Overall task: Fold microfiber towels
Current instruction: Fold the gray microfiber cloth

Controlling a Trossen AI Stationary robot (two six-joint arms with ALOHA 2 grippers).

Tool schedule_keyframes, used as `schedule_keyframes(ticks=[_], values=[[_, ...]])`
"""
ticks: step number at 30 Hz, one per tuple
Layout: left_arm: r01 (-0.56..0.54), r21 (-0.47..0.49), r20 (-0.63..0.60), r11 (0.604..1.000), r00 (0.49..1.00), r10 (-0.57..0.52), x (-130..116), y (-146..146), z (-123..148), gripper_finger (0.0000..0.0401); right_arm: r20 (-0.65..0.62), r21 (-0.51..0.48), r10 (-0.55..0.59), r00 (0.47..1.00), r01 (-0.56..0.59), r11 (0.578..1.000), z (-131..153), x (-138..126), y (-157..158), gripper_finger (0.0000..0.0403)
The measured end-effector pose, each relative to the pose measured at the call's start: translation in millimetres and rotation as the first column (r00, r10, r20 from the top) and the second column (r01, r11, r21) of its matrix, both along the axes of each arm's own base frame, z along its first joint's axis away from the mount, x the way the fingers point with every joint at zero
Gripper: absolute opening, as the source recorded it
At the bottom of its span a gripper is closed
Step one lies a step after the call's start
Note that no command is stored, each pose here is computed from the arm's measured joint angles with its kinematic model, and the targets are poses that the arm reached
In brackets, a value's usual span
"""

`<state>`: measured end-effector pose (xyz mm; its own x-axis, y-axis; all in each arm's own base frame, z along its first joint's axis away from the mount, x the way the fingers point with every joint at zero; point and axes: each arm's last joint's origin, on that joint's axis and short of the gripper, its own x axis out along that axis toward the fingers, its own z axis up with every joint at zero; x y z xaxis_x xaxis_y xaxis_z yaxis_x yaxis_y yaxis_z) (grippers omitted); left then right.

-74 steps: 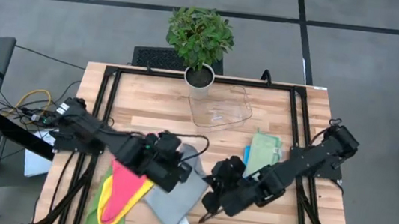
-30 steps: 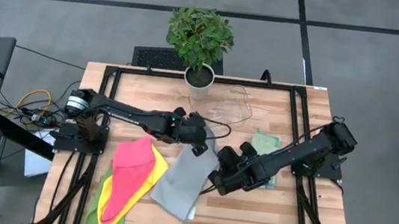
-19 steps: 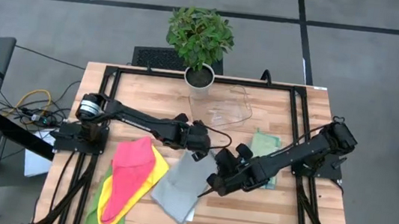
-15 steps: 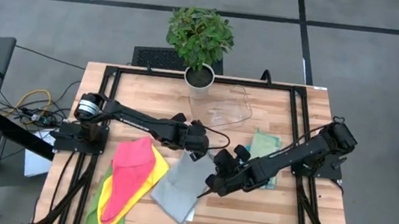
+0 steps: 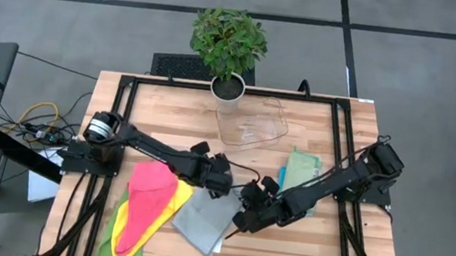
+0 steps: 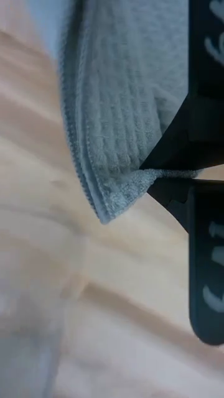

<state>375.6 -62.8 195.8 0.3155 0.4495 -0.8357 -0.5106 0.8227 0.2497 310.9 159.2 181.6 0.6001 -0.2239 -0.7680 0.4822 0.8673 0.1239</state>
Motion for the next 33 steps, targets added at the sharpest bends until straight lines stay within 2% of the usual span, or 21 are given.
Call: schedule_keyframes(ticks=[7, 13, 19, 25, 33], values=[[-0.023, -0.080, -0.001, 0.997, 1.000, 0.023, -11.1, -8.0, -26.0, 0.0007, 0.005, 0.039, 0.030, 1.000, -0.030, 0.999, -24.9, 10.4, 12.2, 0.0020], [-0.009, -0.092, -0.019, 0.996, 1.000, 0.007, -15.8, -14.9, -30.7, 0.0007, -0.006, 0.069, 0.050, 0.999, -0.050, 0.996, -35.9, 14.0, 16.3, 0.0020], [0.048, -0.130, -0.054, 0.990, 0.997, -0.055, -18.2, -21.9, -31.6, 0.0007, 0.000, 0.087, 0.063, 0.998, -0.063, 0.994, -34.7, 13.9, 18.9, 0.0020], [-0.004, -0.160, -0.075, 0.987, 0.997, -0.008, -19.5, -20.4, -28.5, 0.0007, 0.002, 0.082, 0.062, 0.998, -0.062, 0.995, -34.7, 14.2, 18.4, 0.0020], [0.117, -0.168, -0.099, 0.979, 0.986, -0.135, -16.4, -21.0, -22.9, 0.0016, -0.003, 0.084, 0.064, 0.998, -0.064, 0.994, -34.9, 13.8, 18.5, 0.0021]])
